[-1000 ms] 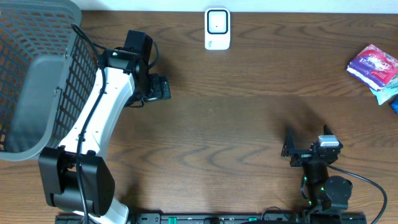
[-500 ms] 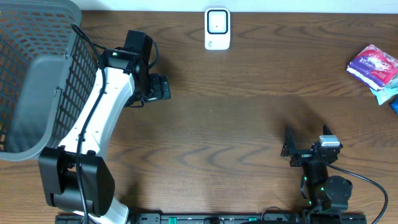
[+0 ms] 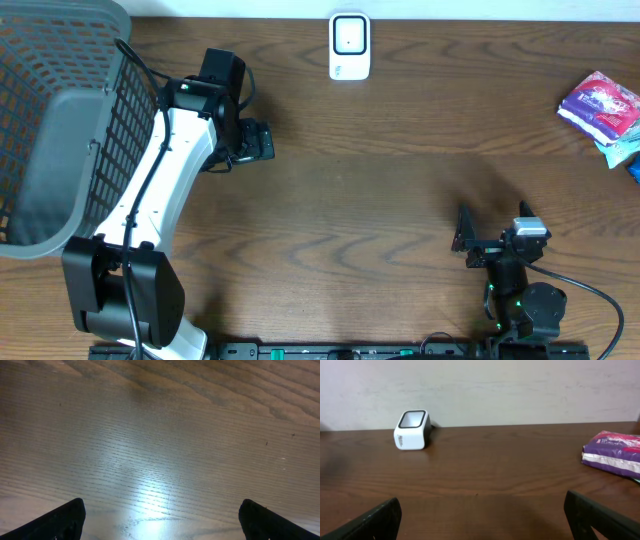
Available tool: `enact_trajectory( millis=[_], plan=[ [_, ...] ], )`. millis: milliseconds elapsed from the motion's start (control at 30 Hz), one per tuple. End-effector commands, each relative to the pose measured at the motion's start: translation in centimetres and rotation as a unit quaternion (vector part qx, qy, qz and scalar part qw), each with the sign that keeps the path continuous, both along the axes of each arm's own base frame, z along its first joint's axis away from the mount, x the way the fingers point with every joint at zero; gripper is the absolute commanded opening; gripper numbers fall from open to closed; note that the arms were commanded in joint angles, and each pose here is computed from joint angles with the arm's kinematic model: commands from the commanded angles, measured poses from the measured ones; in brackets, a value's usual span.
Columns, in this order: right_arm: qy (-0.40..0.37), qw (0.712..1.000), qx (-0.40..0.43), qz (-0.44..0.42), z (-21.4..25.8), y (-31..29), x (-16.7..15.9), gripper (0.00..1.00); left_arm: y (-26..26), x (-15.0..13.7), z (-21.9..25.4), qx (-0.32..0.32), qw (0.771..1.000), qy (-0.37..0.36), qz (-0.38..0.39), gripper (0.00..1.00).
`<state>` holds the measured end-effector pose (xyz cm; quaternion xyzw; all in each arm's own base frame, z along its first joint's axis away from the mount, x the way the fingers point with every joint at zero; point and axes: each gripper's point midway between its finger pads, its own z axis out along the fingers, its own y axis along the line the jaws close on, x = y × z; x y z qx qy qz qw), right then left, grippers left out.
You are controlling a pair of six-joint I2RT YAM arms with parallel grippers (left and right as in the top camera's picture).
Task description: Scan the item barcode
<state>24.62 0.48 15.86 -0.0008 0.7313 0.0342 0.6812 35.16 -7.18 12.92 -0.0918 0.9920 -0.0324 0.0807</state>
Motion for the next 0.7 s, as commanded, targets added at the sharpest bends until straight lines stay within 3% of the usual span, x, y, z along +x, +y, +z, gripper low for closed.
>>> enact_trajectory(
  millis=[0,667],
  plan=[
    [-0.001,1.000,0.007,0.000,0.00,-0.02,-0.03,0.99,0.27,-0.06,0.09,0.007,1.000,-0.002,-0.005,0.98],
    [-0.001,1.000,0.007,0.000,0.00,-0.02,-0.03,0.99,0.29,-0.20,0.43,0.007,1.000,-0.005,-0.005,0.98]
  ],
)
